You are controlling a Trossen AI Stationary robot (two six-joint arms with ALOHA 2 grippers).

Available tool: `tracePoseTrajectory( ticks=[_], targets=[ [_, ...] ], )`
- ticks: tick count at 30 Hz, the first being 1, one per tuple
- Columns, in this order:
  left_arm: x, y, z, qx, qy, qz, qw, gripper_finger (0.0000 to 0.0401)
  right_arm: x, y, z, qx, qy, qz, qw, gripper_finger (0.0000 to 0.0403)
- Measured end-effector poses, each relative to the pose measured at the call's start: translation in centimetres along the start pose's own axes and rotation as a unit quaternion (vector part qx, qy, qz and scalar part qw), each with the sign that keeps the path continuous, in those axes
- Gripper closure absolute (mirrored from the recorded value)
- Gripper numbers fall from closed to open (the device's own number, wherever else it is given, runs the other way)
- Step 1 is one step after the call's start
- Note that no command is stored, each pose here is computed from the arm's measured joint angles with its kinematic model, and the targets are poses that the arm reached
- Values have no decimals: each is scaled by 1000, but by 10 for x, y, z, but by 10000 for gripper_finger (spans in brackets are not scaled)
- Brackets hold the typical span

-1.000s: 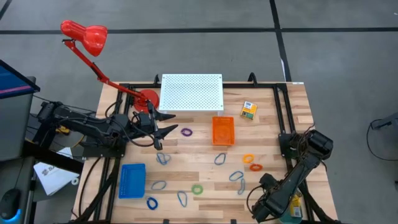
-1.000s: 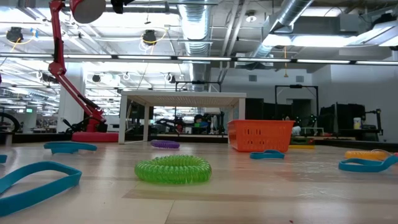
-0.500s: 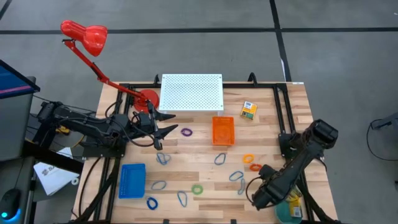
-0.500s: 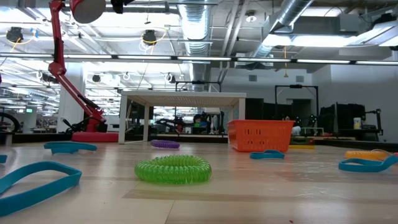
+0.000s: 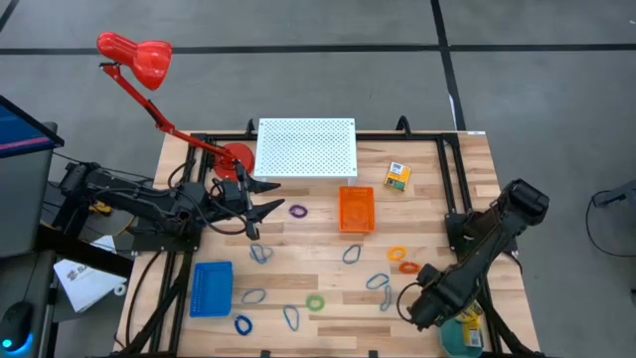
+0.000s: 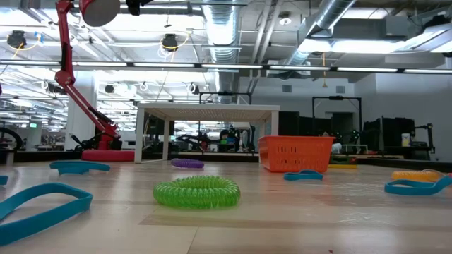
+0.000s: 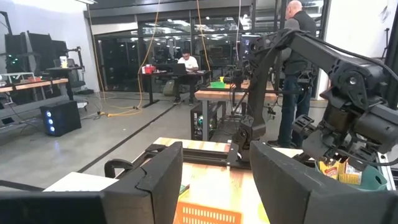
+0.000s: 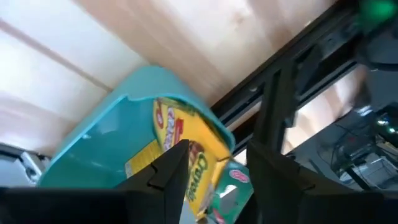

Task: Pick & Place Office Desk Supplies
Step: Put the bottom yellow crayon box into the bin

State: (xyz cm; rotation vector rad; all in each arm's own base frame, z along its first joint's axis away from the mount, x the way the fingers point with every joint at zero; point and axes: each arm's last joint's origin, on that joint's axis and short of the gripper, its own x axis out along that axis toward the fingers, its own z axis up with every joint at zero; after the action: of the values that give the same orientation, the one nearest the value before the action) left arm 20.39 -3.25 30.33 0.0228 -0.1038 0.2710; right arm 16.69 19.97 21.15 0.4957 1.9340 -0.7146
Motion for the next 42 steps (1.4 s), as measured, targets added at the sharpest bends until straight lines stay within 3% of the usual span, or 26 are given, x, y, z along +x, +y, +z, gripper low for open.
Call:
tracePoseTrajectory(
  ticks=[13,21,27,42],
  targets=[
    [0,0,0,0,0,0,1000,219,14,-2,-4,-5,31,1,1000,261],
    [0,0,0,0,0,0,1000,219,16,5,-15,12,54,28,998,334],
    [0,0,0,0,0,0,1000,219,1,8,-22,29,37,42,998,395],
    [0,0,0,4,1,0,1000,219,-15,4,-32,104,23,28,994,402]
  ],
)
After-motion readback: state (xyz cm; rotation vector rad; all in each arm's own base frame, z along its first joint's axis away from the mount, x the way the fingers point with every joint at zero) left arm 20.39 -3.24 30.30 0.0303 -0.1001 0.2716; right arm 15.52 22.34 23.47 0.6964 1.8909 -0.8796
